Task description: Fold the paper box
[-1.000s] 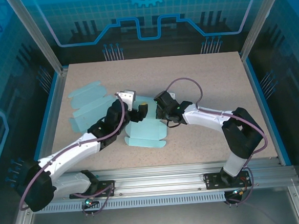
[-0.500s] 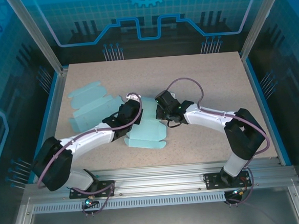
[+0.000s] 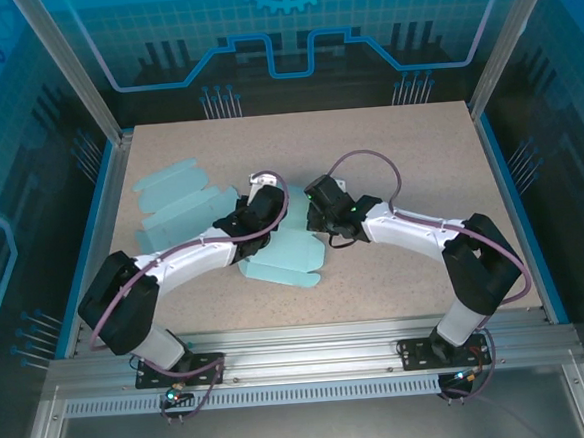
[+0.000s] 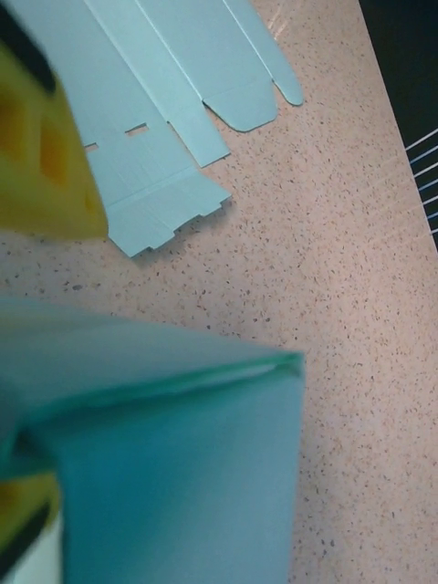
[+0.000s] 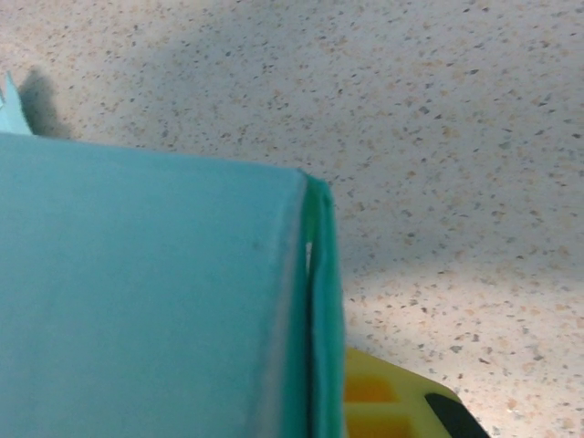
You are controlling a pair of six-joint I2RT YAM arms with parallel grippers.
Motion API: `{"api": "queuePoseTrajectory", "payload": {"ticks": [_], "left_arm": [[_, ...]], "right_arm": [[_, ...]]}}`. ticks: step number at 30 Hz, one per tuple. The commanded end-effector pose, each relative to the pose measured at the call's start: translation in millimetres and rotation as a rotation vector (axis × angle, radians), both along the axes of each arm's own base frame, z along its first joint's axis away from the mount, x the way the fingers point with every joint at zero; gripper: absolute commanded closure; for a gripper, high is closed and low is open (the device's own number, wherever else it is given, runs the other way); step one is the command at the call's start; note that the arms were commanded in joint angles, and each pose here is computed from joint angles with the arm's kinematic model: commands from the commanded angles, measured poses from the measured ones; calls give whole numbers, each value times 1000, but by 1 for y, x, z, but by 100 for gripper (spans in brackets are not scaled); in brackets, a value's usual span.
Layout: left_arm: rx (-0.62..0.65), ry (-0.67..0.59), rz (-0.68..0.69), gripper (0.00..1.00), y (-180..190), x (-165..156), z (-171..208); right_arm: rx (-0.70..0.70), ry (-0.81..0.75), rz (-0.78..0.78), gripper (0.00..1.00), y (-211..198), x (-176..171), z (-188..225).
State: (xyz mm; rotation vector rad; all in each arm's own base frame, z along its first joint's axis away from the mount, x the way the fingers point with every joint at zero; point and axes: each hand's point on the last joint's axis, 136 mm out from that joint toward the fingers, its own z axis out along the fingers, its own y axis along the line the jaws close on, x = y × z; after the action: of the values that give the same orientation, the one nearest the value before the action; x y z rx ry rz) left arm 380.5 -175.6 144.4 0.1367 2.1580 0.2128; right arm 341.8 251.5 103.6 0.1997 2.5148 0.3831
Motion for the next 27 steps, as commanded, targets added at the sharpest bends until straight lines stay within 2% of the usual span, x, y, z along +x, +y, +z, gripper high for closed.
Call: {"api": "queuePoseTrajectory", "payload": {"ticks": [1,4,8,12,18,23,27], "left_arm": [[-133,-3,-99,38,-28,0,13],[-232,24,-209,25,-47,-12,20],[-376,54,-369,1,-72,-36,41],[-472,41,-415,1,-77,-50,61],[-453,-47,-326,1,-48,-50,77],[-508,-38,-285,1,-33,-47,75],[-592,-7,-259,1,-25,-43,66]], "right_arm": [[-33,24,-12,100,-10,-4,-3],[-76,47,-28,100,-22,-3,-4],[-162,78,-41,100,-47,-3,-1],[-234,115,-21,100,-70,-6,7],[-233,286,167,100,-78,-22,4],[-297,436,359,100,-78,-41,-6],[-399,537,419,100,-88,-46,-17]]}}
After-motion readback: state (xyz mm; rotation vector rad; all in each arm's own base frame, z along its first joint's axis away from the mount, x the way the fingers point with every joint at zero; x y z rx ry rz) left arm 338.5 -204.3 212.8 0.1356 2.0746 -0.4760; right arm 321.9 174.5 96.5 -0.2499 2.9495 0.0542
